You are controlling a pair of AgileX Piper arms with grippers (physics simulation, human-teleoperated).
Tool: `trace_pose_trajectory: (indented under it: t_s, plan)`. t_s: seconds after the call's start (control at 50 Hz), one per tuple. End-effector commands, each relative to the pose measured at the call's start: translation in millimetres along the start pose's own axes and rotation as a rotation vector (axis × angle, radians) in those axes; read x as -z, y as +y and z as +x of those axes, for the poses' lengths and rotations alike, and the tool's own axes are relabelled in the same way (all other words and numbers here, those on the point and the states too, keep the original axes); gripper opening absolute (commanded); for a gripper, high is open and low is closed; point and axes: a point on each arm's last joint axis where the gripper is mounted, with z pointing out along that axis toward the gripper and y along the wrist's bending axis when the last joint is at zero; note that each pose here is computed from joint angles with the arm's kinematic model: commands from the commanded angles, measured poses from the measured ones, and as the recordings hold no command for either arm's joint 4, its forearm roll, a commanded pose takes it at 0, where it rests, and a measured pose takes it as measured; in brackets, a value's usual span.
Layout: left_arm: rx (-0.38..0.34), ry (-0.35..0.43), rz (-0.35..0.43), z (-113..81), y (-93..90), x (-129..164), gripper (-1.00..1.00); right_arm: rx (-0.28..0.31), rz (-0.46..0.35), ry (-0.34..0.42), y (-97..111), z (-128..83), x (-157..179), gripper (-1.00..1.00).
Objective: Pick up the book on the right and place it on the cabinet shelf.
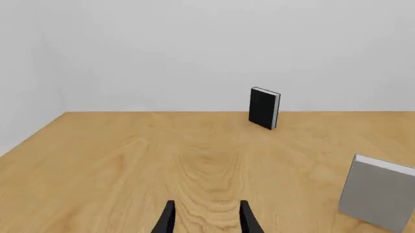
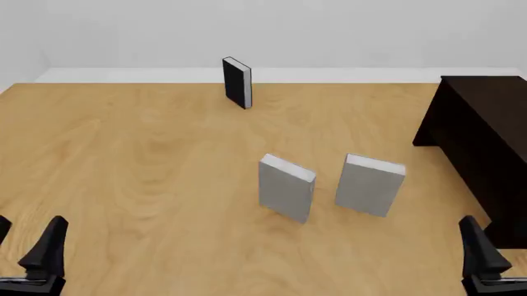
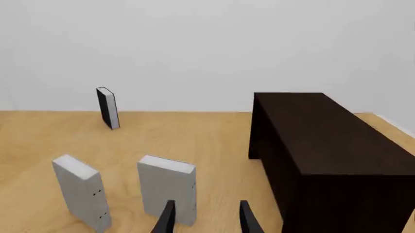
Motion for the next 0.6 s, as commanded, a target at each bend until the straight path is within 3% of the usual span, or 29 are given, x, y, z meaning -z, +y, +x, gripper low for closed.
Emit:
trace_pose_trajectory:
  t_s: [0.02, 0.04, 0.4, 0.6]
  plan:
    - [-0.001, -0.016, -0.001, -3.9, 0.1, 0, 1.0, 0.01, -0.001, -0.014, 0, -13, 1, 1.0]
    - [-0.006, -0.016, 0.004, -3.7, -0.2, 0, 1.0, 0.039, -0.007, -0.022, 0, -16, 1, 1.0]
    - [-0.035, -0.006, 0.02, -2.7, -1.2, -1, 1.0, 0.164, -0.075, -0.047, 4, -92, -10, 1.0]
    - [-0.035, -0.003, 0.019, -2.0, -1.1, -1, 1.0, 0.305, -0.186, 0.038, 15, -131, -45, 1.0]
